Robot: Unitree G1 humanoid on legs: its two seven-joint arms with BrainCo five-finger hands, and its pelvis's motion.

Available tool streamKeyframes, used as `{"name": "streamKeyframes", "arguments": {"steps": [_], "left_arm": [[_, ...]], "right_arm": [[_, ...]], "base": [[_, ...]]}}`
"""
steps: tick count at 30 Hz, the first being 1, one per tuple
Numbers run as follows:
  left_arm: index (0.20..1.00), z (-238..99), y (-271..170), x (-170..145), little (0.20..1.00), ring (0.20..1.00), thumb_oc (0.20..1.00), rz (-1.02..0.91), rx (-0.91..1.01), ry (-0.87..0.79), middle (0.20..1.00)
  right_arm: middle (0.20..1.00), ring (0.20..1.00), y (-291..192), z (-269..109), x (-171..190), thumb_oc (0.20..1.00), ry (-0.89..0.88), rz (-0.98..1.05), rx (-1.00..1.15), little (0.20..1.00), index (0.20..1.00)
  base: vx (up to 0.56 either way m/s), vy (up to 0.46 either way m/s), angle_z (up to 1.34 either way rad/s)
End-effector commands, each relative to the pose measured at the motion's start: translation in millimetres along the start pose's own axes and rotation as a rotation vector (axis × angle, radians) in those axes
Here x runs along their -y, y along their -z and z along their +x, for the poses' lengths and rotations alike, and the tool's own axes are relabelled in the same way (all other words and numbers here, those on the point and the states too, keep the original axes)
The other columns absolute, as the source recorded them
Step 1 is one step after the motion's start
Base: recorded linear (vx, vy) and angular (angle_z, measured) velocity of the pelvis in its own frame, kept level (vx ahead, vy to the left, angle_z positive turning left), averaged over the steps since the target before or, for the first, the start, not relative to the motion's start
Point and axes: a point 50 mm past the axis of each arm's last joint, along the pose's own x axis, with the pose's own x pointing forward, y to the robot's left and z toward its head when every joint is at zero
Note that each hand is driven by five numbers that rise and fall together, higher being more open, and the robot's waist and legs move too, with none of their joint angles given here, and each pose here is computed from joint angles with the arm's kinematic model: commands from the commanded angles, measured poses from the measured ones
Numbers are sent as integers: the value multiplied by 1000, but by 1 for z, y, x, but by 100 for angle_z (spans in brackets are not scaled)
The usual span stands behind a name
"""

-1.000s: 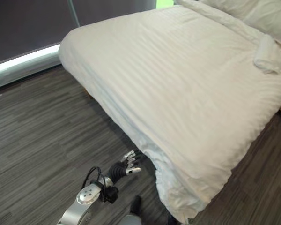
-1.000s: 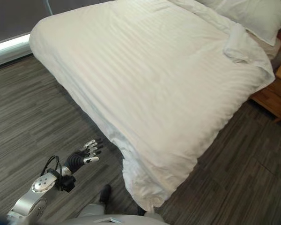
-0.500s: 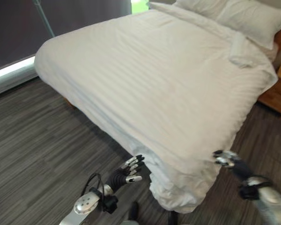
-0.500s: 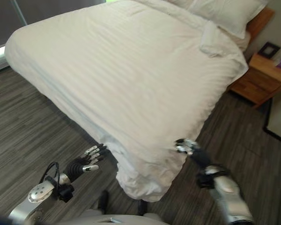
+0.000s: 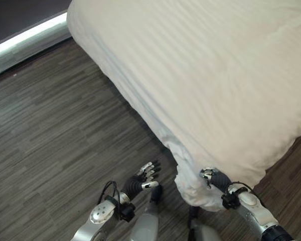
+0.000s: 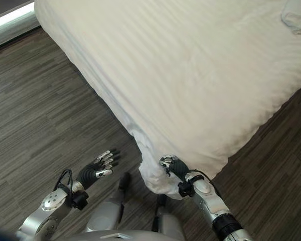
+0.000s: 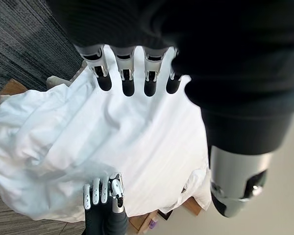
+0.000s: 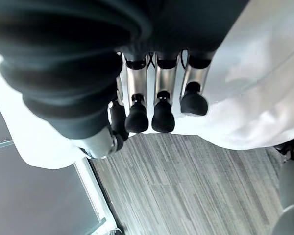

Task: Making the bed.

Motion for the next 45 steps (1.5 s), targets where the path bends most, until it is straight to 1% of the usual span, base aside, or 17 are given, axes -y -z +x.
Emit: {"name": "streamKeyframes", "arguments": {"steps": [1, 9, 14, 17, 19, 20, 23, 26, 28, 33, 36, 38, 39, 40, 42, 43, 45], "left_arm": [[1000, 10, -20, 0, 1000, 1000, 1000, 56, 98, 24, 1000], [1000, 32, -34, 11, 1000, 1000, 1000, 35, 170, 42, 1000], [1000, 45, -39, 21, 1000, 1000, 1000, 34, 194, 72, 1000], [1000, 50, -45, 25, 1000, 1000, 1000, 51, 227, 75, 1000], [1000, 52, -49, 27, 1000, 1000, 1000, 64, 239, 80, 1000], [1000, 52, -49, 27, 1000, 1000, 1000, 64, 240, 80, 1000], [1000, 55, -57, 21, 1000, 1000, 1000, 92, 266, 53, 1000], [1000, 55, -61, 19, 1000, 1000, 1000, 102, 280, 43, 1000], [1000, 55, -67, 16, 1000, 1000, 1000, 117, 294, 34, 1000], [1000, 51, -71, 10, 1000, 1000, 1000, 134, 309, 12, 1000], [1000, 46, -71, 3, 1000, 1000, 1000, 133, 307, -16, 1000], [1000, 37, -67, -7, 1000, 1000, 1000, 131, 296, -62, 1000], [1000, 37, -67, -7, 1000, 1000, 1000, 131, 296, -62, 1000], [1000, 33, -66, -11, 1000, 1000, 1000, 137, 291, -76, 1000], [1000, 20, -62, -15, 1000, 1000, 1000, 148, 265, -77, 1000], [1000, 20, -62, -15, 1000, 1000, 1000, 148, 265, -77, 1000], [1000, 22, -59, -7, 1000, 1000, 1000, 136, 255, -34, 1000]], "right_arm": [[200, 200, -33, 4, 13, 200, 41, -87, 121, 200, 200], [200, 200, -55, 37, 46, 200, 228, -185, 64, 200, 200], [200, 200, -45, 34, 76, 200, 374, -246, -66, 200, 200], [200, 200, -14, 14, 94, 200, 472, -196, -185, 200, 200], [200, 200, 15, -18, 118, 200, 621, -145, -319, 200, 200], [200, 200, 15, -18, 118, 200, 621, -145, -318, 200, 200], [200, 200, 50, -78, 144, 200, 849, 15, -406, 200, 200], [200, 200, 68, -99, 144, 200, 897, 57, -459, 200, 200], [200, 200, 105, -129, 129, 200, 883, 82, -603, 200, 200], [200, 200, 133, -154, 109, 200, 871, 141, -661, 200, 200], [200, 200, 128, -160, 109, 200, 870, 153, -566, 200, 200], [200, 200, 82, -148, 117, 200, 835, 116, -257, 200, 200], [200, 200, 82, -148, 117, 200, 835, 116, -258, 200, 200], [200, 200, 56, -140, 119, 200, 794, 79, -129, 200, 200], [200, 200, -17, -110, 98, 200, 580, 21, 231, 200, 200], [200, 200, -17, -110, 98, 200, 580, 21, 230, 200, 200], [200, 200, -62, -95, 82, 200, 459, -47, 401, 200, 200]], "base": [[-73, -27, 7], [-98, -28, 5], [-63, -4, -5], [-12, -6, 0], [-17, -36, -3], [-16, -29, -5], [-8, -26, -7], [4, -11, -7], [22, -7, -9], [33, 6, -10], [36, 7, -22], [35, 20, -27], [21, 31, -26], [14, 16, -30], [20, -8, -74], [13, -34, -68], [2, -12, -20]]}}
